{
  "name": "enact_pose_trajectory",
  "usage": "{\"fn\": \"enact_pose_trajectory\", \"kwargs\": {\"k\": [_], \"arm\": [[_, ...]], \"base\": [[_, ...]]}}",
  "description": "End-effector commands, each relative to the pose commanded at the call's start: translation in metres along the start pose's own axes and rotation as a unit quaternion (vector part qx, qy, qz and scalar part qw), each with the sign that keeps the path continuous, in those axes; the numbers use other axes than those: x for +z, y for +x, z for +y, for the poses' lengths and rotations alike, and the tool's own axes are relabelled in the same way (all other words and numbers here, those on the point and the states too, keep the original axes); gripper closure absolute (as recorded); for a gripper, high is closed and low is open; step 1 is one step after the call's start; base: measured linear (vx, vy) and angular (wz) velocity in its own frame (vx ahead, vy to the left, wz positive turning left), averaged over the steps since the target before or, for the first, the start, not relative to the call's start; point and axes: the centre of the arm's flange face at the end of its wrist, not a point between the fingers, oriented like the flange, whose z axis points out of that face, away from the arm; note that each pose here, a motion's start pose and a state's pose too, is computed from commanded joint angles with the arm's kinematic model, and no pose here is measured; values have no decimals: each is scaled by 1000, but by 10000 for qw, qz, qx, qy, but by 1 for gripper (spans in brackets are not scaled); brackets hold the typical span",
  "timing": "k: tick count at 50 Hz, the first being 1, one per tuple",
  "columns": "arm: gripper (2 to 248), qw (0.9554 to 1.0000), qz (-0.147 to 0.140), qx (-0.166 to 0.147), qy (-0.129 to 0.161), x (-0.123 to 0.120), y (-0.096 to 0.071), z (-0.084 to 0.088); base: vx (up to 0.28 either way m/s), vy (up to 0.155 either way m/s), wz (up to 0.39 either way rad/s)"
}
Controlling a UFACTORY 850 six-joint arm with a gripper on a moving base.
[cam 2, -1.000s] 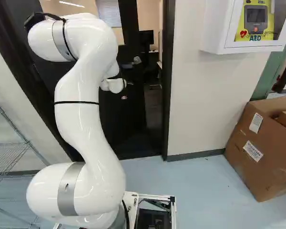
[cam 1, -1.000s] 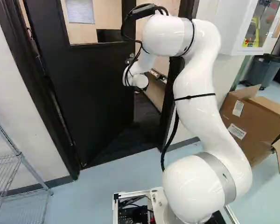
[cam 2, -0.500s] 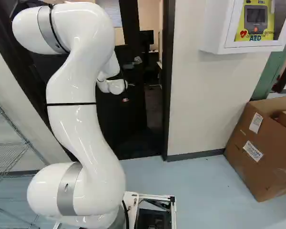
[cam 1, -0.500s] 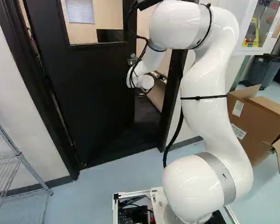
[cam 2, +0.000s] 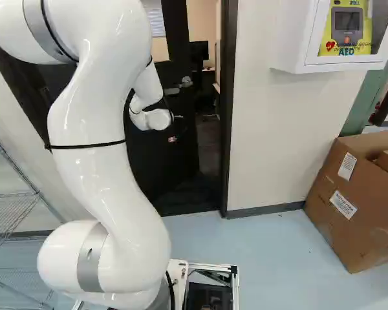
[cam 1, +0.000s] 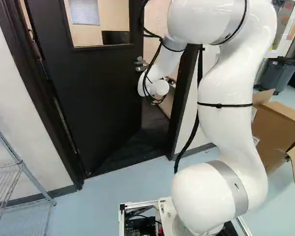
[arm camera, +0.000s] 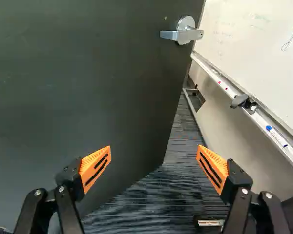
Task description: Open the door and move inside
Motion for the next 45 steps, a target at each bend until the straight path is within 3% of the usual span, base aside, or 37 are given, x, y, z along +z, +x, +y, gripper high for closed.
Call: {"fn": "enact_pose_trajectory", "kwargs": {"k": [22, 45], "arm": [[3, 9995, -120, -248, 148, -45, -13, 5], [3, 9995, -216, -208, 28, -92, -28, 14]], "base": [[0, 0, 0], [0, 0, 0]]}}
